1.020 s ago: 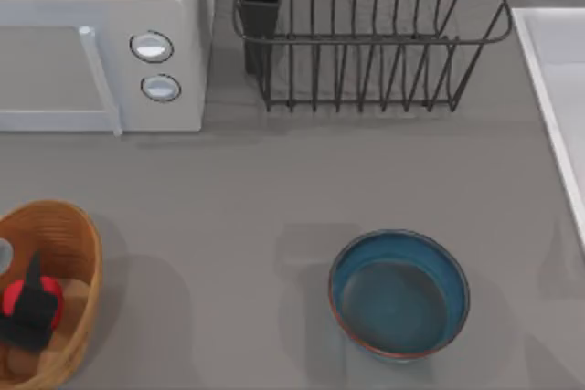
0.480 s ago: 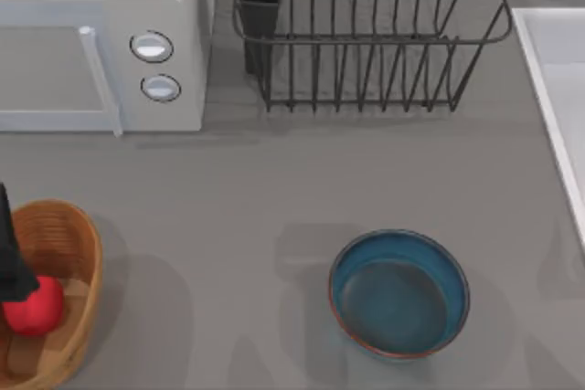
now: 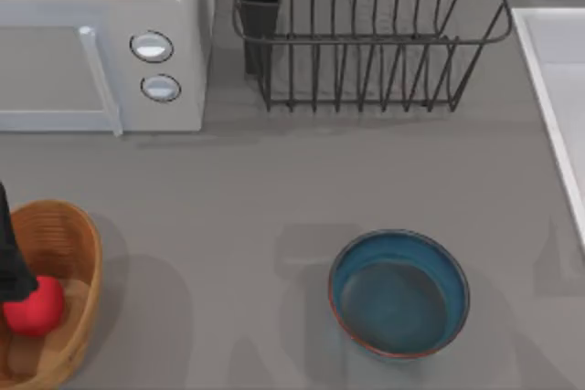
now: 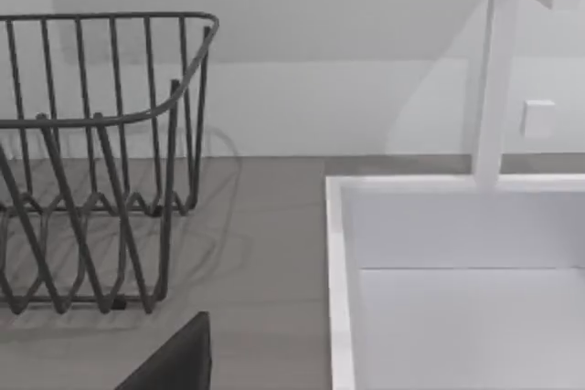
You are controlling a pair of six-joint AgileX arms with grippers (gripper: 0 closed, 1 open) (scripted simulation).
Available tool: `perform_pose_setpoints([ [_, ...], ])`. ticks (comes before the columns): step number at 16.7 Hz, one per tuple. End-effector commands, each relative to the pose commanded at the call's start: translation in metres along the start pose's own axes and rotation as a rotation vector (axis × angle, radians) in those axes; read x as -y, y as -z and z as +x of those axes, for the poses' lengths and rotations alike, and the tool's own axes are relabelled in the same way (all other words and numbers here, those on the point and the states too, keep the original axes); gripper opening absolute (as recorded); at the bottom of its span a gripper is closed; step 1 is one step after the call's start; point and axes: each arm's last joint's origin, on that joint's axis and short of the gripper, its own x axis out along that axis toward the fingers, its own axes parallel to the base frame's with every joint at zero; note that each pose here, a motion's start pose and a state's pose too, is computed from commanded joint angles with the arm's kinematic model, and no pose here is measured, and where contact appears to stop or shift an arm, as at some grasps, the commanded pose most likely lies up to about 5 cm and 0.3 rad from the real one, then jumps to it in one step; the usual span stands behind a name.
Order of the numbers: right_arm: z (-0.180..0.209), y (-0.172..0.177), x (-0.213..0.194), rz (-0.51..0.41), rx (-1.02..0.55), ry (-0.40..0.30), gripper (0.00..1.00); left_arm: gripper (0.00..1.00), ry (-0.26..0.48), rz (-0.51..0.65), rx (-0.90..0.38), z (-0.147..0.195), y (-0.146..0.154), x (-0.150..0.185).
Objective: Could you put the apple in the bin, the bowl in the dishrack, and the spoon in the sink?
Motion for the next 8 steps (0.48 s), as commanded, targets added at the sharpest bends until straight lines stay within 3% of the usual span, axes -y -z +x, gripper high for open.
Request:
perform_pose_setpoints([
  [4,0.007,-0.032,-0.012,0.074,-0.22,-0.073,1.0,1.0,0.0,0.0,0.0,0.0,0.0,0.0],
  [8,0.037,-0.062,-0.035,0.138,-0.597,-0.128,1.0,1.0,0.0,0.0,0.0,0.0,0.0,0.0],
])
